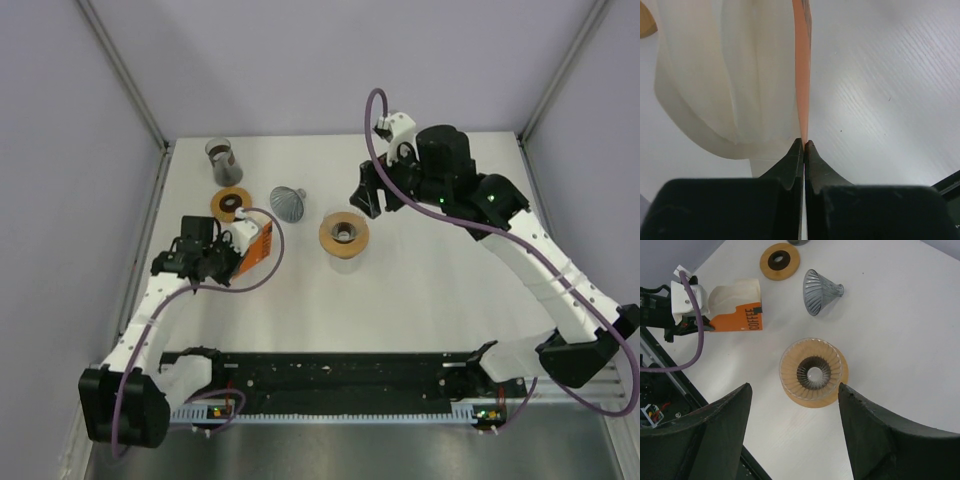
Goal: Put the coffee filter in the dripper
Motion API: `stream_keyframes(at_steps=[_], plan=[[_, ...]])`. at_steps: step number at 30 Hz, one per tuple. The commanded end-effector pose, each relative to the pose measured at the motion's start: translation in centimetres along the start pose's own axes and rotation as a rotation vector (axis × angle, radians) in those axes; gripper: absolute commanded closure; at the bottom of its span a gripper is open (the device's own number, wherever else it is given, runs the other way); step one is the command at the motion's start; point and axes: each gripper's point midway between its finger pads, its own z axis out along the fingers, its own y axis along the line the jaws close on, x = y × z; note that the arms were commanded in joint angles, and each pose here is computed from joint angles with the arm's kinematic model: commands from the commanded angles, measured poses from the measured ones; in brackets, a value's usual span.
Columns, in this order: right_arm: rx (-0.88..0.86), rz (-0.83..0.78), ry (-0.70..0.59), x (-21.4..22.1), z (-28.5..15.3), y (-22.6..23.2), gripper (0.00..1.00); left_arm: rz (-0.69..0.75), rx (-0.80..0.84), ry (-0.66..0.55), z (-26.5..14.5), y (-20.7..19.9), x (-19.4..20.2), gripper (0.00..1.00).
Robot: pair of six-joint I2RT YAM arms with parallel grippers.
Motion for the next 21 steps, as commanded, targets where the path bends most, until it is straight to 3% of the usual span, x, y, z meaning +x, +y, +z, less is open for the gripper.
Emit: stream_keyframes(at_steps=[1,9,11,13,15,18,21], plan=[[-0.036,-0.008,-0.052,-1.1,-0.1,1.2,0.3,0.108,-0.062,-0.143,0.6,0.7,-1.4,1.0],[-0.024,0.018,-0.065,-0.5,-0.8,1.2,0.3,0.107,0.087,0.005,3.4,-1.4,2.5,0.97],[-0.016,0.02,-0.066,-0.3,-1.1,1.1,0.3,0.122,0.123,0.013,3.3,-2.1,2.9,0.9],[-0.009,0.021,-0.066,-0.2,-1.2,0.9,0.3,0.148,0.177,0.005,2.7,-3.2,3.0,0.69],[-0.007,0.022,-0.064,-0.1,-1.2,0.9,0.3,0.168,0.222,-0.007,1.7,-4.1,2.8,0.55],[-0.005,0.021,-0.051,0.5,-0.9,0.8,0.3,0.182,0.275,-0.032,-0.3,-5.1,1.6,0.45],[-0.003,0.016,-0.04,0.9,-0.6,0.7,0.3,0.186,0.294,-0.061,-2.6,-5.4,-0.2,0.43]])
